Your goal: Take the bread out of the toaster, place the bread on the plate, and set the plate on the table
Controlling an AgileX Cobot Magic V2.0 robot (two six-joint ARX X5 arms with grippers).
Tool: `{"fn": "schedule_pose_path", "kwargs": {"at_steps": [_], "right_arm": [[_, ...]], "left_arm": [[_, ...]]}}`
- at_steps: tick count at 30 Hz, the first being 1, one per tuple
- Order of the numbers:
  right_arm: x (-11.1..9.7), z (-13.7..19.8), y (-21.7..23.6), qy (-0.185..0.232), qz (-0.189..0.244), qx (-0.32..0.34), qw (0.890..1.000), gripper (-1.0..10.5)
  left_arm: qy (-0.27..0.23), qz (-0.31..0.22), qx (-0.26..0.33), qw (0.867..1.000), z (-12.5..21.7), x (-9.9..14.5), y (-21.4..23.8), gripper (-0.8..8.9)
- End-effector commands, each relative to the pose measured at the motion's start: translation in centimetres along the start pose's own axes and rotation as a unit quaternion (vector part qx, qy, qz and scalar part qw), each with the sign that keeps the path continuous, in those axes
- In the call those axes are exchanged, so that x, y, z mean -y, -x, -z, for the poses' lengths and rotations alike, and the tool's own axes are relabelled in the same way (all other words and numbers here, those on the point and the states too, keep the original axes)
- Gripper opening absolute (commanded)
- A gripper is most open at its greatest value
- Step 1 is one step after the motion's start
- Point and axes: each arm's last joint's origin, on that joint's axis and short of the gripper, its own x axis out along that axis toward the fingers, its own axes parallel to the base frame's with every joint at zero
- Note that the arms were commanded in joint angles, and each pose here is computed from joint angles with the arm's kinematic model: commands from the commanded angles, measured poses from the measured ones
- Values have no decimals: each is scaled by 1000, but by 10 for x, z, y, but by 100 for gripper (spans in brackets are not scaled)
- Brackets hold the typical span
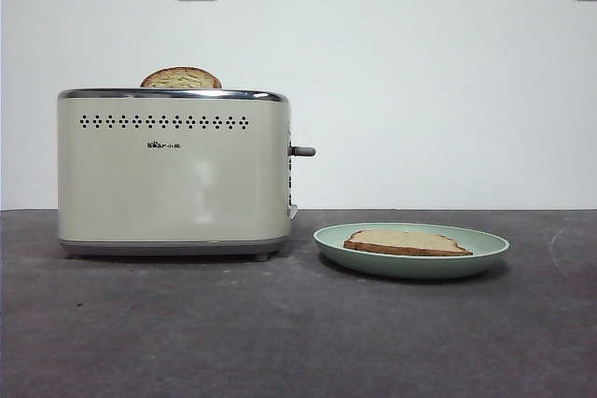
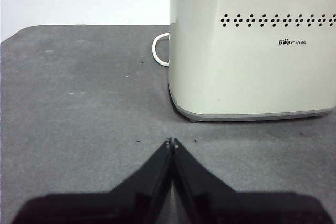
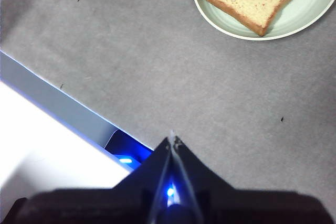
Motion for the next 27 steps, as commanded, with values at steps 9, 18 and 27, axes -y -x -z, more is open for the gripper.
{"fn": "schedule_pose_path", "kwargs": {"at_steps": [9, 18, 27], "right_arm": [[0, 0, -1, -2, 1, 0, 1000, 1], [7, 13, 28, -2, 30, 88, 996, 1], [8, 42, 81, -11, 144, 373, 917, 1]], "left_arm": [[5, -2, -3, 1000, 3, 0, -1, -4], [5, -2, -3, 1000, 3, 0, -1, -4], [5, -2, -3, 1000, 3, 0, -1, -4]]}}
